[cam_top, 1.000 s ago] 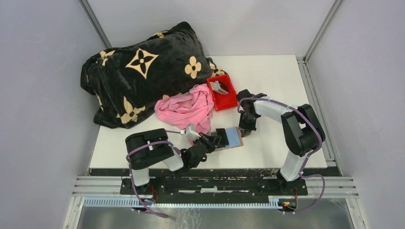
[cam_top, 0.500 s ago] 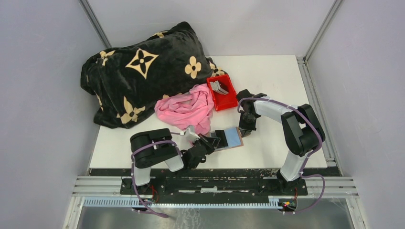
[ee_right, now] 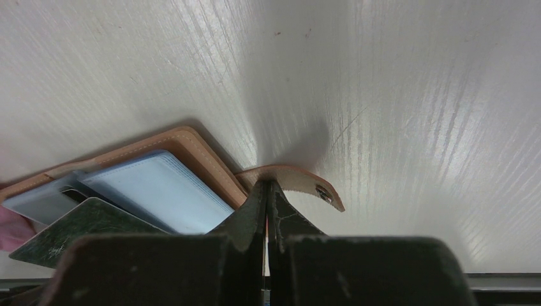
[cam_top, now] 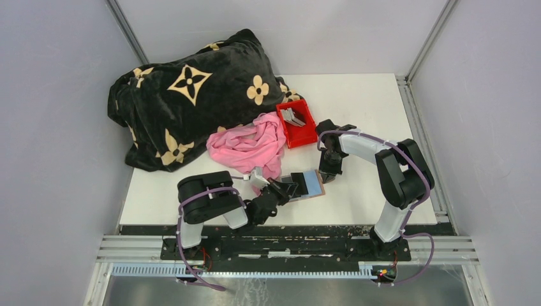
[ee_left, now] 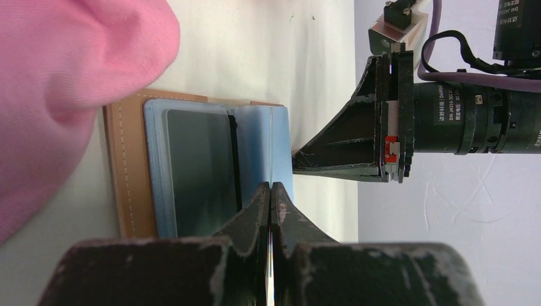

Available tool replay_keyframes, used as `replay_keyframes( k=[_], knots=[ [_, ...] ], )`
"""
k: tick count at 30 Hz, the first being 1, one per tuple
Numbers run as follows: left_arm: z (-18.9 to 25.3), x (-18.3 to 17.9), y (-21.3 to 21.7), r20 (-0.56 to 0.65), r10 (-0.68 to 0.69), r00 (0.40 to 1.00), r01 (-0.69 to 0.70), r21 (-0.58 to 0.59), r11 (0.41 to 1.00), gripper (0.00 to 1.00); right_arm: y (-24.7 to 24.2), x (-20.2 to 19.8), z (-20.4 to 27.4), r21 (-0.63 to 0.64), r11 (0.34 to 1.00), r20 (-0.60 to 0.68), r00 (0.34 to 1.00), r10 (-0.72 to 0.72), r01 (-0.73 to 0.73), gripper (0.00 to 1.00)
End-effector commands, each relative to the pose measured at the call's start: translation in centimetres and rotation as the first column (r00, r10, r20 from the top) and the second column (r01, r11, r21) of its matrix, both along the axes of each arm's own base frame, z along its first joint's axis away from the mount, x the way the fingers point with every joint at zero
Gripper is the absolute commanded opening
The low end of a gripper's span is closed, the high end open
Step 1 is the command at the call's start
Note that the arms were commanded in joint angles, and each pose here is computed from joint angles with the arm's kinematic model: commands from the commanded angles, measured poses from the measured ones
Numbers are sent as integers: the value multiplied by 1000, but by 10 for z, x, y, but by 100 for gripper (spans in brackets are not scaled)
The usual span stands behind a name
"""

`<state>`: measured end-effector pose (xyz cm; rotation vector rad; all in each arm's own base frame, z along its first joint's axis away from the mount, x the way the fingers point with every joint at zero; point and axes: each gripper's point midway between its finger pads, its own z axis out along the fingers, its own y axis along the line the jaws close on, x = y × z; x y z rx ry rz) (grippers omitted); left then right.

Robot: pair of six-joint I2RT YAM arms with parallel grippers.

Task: Put the credit cards into the card holder
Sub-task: Insert the credit card into the card holder.

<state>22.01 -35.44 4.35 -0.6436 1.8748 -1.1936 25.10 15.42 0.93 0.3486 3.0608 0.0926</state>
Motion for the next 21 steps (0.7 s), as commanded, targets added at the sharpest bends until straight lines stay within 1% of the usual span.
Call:
replay_keyframes(
  k=[1,9,21],
  knots=[
    [7,4,-6,1,11,1000,-11,-57,998,3,5,-5,-25,-4,1000,-34,999,11,-11,1],
    [-1,0,5,-18,47,999,-48,-65,997,3,5,-4,-26,-7,1000,-38,999,19,-19,1],
    [-5,0,8,-24,58,998,-60,-80,995,3,4,-4,-27,-15,1000,-46,999,24,-25,1]
  ],
)
